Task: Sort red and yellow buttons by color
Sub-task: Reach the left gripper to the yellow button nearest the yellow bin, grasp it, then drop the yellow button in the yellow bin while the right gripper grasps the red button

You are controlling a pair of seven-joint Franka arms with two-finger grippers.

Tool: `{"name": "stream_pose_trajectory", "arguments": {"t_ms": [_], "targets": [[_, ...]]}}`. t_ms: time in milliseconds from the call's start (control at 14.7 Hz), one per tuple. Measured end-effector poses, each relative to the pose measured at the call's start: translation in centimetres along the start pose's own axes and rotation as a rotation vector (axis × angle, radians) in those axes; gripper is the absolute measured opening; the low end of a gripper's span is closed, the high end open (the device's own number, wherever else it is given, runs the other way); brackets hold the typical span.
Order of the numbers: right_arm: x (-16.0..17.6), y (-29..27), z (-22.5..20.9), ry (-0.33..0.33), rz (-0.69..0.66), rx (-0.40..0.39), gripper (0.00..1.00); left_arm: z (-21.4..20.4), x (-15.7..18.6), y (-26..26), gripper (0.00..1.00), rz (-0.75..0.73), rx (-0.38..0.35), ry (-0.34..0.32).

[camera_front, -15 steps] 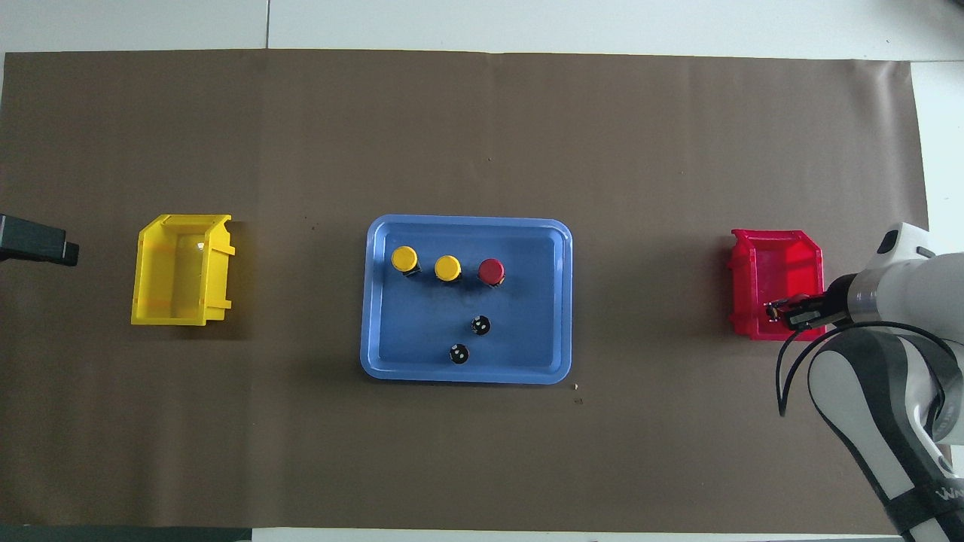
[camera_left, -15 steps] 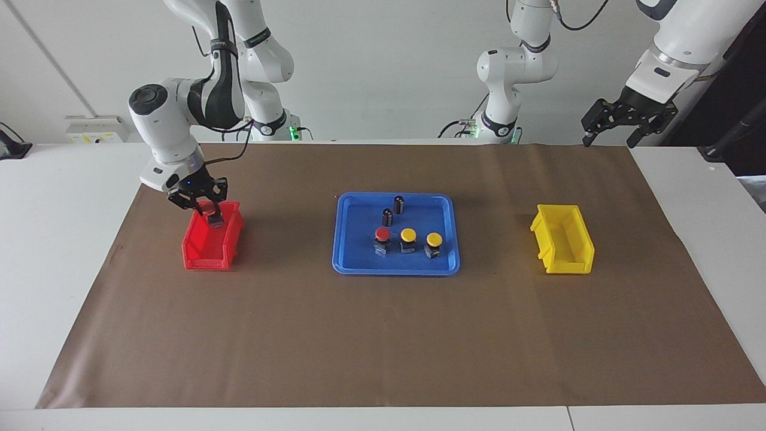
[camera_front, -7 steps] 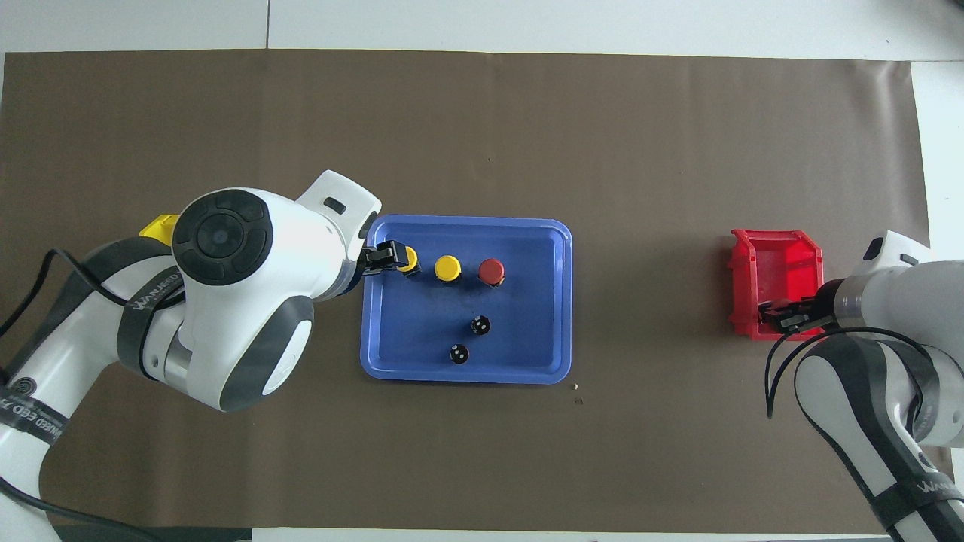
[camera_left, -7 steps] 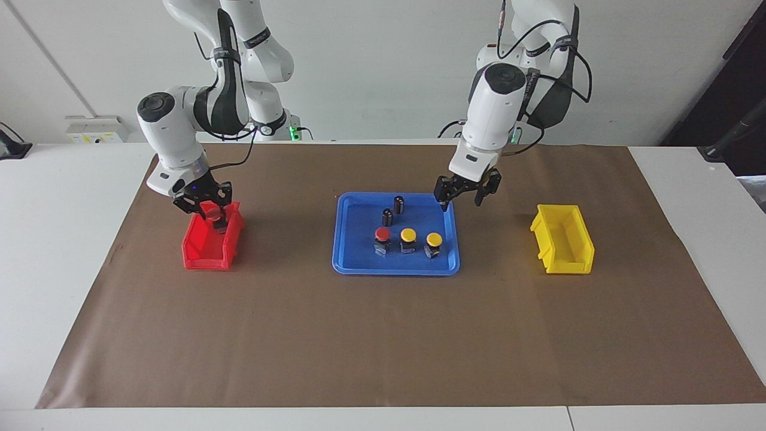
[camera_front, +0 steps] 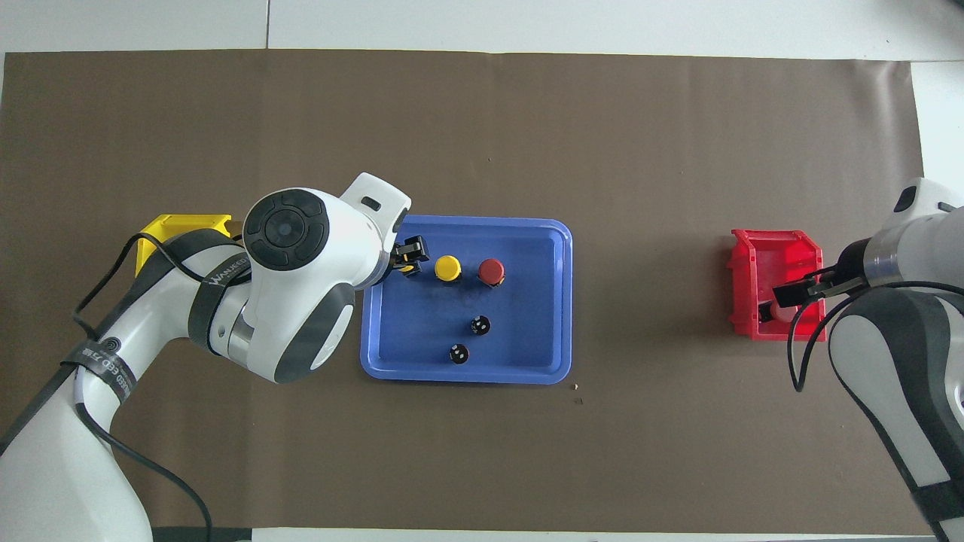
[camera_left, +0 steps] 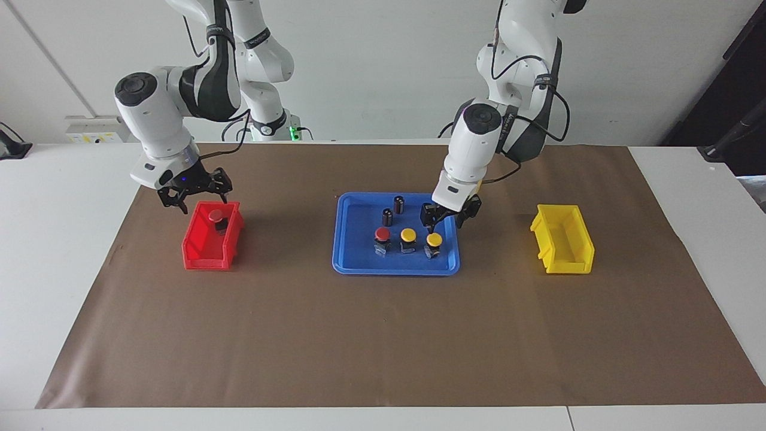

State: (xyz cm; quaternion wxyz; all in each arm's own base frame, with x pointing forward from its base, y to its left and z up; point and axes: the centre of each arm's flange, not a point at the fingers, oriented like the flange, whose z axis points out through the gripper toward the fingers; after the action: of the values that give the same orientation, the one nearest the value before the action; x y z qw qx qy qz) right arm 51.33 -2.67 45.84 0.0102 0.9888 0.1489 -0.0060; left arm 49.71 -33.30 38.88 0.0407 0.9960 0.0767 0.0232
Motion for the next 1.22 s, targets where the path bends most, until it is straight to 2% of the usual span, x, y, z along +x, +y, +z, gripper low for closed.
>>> {"name": "stream_pose_trajectory", "arguments": {"t_ms": [271, 611, 679, 814, 1018, 1222], "targets": [[1.8, -1.5, -4.5, 0.002, 0.045, 0.028, 1.00, 0.1, 0.1, 0.1, 0.81, -0.005, -0.005, 0.007], [2.1, -2.4, -10.3, -0.006, 0.089, 0.072, 1.00, 2.7, 0.2, 0.5, 0.79, -0.012, 0.013, 0.009], [2.1, -2.4, -10.7, -0.004, 0.103, 0.072, 1.00, 3.1, 0.1, 0.6, 0.70, -0.018, 0.016, 0.005], [2.5, -3.5, -10.7, -0.009, 0.127, 0.074, 1.00, 2.9, 0.2, 1.0, 0.43, -0.026, 0.015, 0.005], [3.7, -7.0, -10.4, -0.010, 0.164, 0.071, 1.00, -0.4, 1.4, 1.4, 0.41, -0.037, 0.053, -0.027], [5.6, -12.2, -10.4, 0.031, 0.186, 0.069, 1.00, -7.3, 3.8, -2.2, 0.41, -0.014, 0.121, -0.065]]}}
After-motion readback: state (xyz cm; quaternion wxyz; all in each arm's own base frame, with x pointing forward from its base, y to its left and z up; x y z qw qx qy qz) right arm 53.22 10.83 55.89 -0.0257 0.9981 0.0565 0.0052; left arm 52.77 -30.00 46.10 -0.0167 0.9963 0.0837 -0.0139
